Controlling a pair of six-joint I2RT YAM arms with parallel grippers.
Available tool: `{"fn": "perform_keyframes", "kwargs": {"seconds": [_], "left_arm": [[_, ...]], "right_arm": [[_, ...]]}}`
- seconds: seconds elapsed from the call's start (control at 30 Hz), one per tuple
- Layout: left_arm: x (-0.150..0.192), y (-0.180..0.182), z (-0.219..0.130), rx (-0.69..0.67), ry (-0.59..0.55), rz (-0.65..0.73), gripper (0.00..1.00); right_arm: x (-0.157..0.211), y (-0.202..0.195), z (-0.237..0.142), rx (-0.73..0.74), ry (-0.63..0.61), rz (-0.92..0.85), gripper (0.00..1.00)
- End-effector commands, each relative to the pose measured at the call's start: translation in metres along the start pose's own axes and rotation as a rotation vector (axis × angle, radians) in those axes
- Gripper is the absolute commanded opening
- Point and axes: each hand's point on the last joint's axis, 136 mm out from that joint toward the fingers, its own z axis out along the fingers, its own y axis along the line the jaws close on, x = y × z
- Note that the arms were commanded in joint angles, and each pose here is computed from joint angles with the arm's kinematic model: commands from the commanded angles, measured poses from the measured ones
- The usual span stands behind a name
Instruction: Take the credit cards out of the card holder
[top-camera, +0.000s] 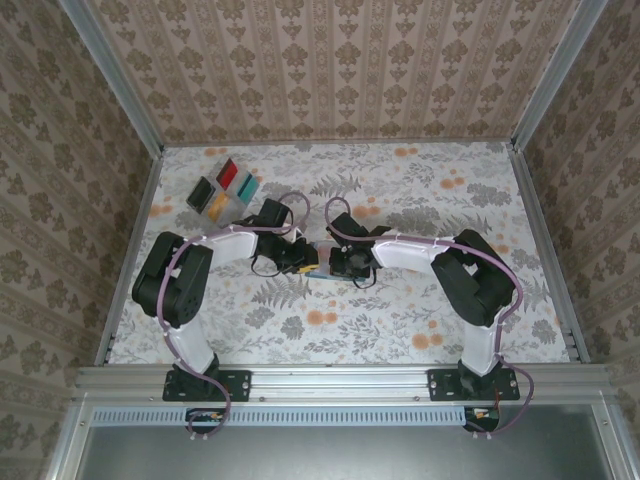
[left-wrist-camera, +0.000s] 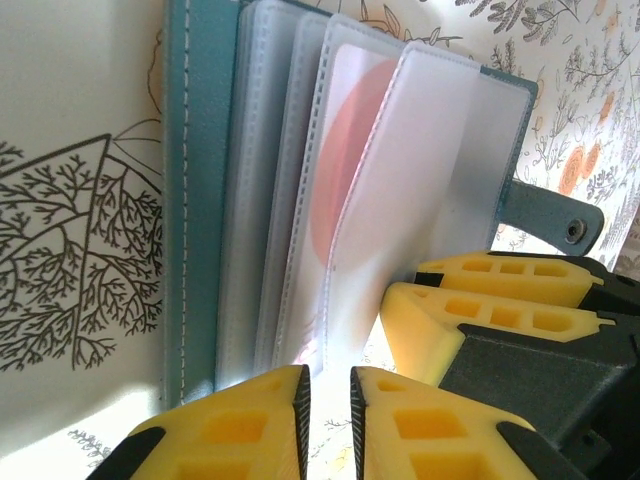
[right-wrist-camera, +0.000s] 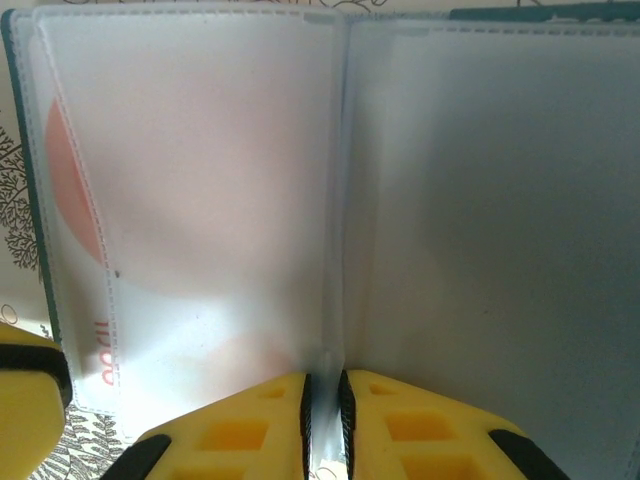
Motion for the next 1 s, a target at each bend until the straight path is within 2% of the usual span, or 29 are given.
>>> {"fn": "perform_keyframes", "kwargs": {"seconds": [0.0, 0.37, 0.73, 0.83, 0.97], "left_arm": [[0.000, -0.007, 0.001, 0.022, 0.007, 0.002, 0.22], [0.000, -0.002, 0.013, 0.025, 0.041, -0.014, 0.24], [0.000, -0.017, 0.016, 0.062, 0.058, 0.020, 0.23], [0.000, -0.015, 0.017, 0.057, 0.060, 0.015, 0.21], [0.001, -0.015, 0.016, 0.058, 0.062, 0.016, 0.11]], "right_arm": [[0.016, -0.021, 0.009, 0.053, 0.056, 0.026, 0.19], [0.016, -0.020, 0.008, 0.033, 0.057, 0.033, 0.19], [0.016, -0.016, 0.007, 0.011, 0.060, 0.031, 0.19], [0.014, -0.014, 0.005, 0.001, 0.054, 0.030, 0.19], [0.006, -0.004, -0.013, -0.047, 0.014, 0.017, 0.24]]}}
